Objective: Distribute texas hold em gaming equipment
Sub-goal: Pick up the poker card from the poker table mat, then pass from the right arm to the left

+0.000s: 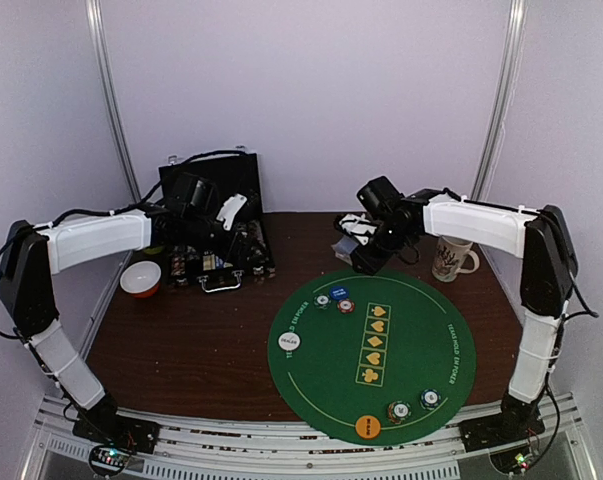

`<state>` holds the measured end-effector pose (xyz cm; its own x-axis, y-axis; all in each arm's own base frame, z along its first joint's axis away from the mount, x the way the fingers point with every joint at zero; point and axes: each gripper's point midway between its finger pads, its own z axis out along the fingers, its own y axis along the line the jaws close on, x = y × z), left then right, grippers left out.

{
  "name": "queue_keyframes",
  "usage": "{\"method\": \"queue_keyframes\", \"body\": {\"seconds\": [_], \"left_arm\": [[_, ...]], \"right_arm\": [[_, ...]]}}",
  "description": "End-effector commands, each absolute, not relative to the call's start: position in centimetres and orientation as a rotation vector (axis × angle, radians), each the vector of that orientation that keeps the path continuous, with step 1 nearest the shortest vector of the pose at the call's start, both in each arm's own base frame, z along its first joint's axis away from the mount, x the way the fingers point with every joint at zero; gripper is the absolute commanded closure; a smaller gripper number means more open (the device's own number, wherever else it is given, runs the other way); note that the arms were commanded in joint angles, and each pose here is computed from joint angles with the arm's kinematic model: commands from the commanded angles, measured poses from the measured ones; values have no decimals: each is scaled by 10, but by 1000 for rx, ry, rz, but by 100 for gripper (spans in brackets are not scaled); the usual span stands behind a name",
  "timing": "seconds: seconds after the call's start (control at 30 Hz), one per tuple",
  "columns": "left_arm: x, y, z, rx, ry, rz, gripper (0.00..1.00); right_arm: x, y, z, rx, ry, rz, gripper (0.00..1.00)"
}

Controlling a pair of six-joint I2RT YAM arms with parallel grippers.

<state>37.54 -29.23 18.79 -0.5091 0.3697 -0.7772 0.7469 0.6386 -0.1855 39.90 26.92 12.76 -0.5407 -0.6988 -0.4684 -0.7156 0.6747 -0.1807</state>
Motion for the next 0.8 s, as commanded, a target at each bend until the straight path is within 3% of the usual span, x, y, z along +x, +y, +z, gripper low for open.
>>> {"method": "queue_keyframes", "body": {"seconds": [0.0,0.27,0.77], "left_arm": [[375,-301,247,788,1981,-871,17],[332,-319,276,824,1849,-1256,12],[301,-321,257,871,1883,-1372,15]], "right_arm": [[366,316,177,-1256,2177,21,55],[310,388,219,-1437,1943,16,55],[293,423,240,-1474,1799,-74,56]]}}
